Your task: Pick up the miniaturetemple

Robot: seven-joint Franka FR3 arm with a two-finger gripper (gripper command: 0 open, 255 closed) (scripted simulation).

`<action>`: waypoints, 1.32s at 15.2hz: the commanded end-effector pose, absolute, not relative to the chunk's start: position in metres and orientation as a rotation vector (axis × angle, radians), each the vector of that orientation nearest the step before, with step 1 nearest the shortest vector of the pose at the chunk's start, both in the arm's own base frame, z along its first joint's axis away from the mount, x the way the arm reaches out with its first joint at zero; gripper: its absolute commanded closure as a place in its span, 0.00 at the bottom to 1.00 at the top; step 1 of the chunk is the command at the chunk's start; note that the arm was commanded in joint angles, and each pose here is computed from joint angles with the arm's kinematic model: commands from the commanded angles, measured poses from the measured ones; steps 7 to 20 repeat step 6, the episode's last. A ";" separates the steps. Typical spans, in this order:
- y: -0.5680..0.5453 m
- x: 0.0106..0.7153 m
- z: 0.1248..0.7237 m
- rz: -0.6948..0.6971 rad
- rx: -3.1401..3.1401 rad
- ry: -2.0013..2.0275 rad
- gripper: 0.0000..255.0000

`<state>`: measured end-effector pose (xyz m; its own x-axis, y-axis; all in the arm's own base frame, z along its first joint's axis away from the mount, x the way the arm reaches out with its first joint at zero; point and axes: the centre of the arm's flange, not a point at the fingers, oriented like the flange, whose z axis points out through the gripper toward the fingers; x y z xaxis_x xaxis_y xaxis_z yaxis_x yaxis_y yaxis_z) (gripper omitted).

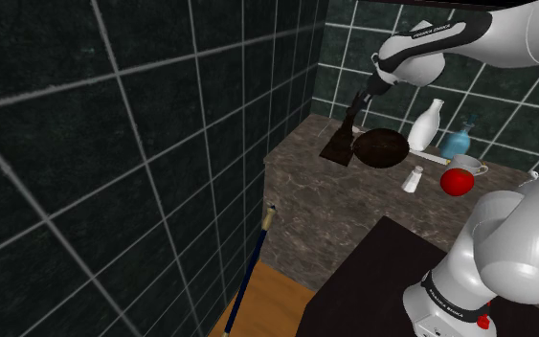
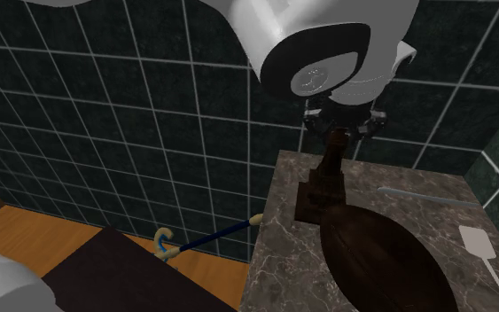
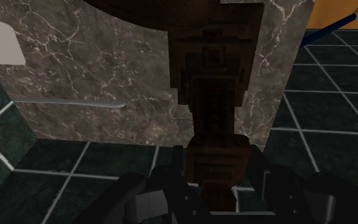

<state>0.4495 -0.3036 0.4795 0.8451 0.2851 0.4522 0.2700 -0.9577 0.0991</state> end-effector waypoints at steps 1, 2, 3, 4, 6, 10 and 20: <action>-0.302 0.448 0.491 0.741 2.986 0.449 1.00; -0.302 0.448 0.497 0.741 2.986 0.449 1.00; -0.302 0.448 0.502 0.741 2.986 0.449 1.00; -0.302 0.448 0.507 0.741 2.986 0.449 1.00; -0.302 0.448 0.508 0.741 2.986 0.449 1.00; -0.302 0.448 0.508 0.741 2.986 0.449 1.00; -0.302 0.448 0.508 0.741 2.986 0.449 1.00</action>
